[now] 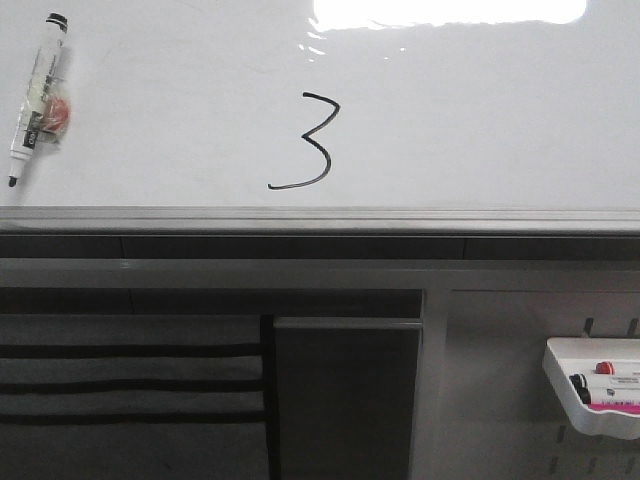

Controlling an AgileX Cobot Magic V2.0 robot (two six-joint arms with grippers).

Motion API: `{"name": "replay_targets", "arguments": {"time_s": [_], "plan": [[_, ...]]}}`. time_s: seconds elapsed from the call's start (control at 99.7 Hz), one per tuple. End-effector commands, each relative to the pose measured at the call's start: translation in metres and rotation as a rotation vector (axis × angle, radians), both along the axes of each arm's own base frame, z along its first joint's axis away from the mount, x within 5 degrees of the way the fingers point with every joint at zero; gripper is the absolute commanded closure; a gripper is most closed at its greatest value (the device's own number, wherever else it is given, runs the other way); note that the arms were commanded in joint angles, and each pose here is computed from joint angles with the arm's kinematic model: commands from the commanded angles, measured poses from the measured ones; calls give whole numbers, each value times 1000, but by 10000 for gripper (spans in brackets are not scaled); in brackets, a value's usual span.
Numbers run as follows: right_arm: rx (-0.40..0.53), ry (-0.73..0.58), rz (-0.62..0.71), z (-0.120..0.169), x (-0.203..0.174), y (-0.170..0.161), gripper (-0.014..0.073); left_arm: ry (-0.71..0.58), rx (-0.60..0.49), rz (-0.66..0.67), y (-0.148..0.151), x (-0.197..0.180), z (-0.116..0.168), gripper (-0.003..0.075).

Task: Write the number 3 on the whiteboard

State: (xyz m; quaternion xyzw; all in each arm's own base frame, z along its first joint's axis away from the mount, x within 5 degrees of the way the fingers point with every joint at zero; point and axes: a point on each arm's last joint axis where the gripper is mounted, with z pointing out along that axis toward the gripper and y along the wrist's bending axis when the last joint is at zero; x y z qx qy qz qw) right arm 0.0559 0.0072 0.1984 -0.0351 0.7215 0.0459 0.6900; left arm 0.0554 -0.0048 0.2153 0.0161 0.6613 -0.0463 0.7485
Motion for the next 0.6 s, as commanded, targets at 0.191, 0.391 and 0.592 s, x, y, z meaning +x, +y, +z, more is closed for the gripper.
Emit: {"name": "replay_targets", "arguments": {"time_s": [0.191,0.391,0.592], "plan": [[28,-135,-30,5,0,-3,664,-96,-23,1,1,-3,6,741],[30,-157,-34,7,0,-3,664,-96,-23,1,1,-3,6,741],[28,-182,-26,10,-1,-2,664,-96,-23,1,1,-3,6,741]]}}
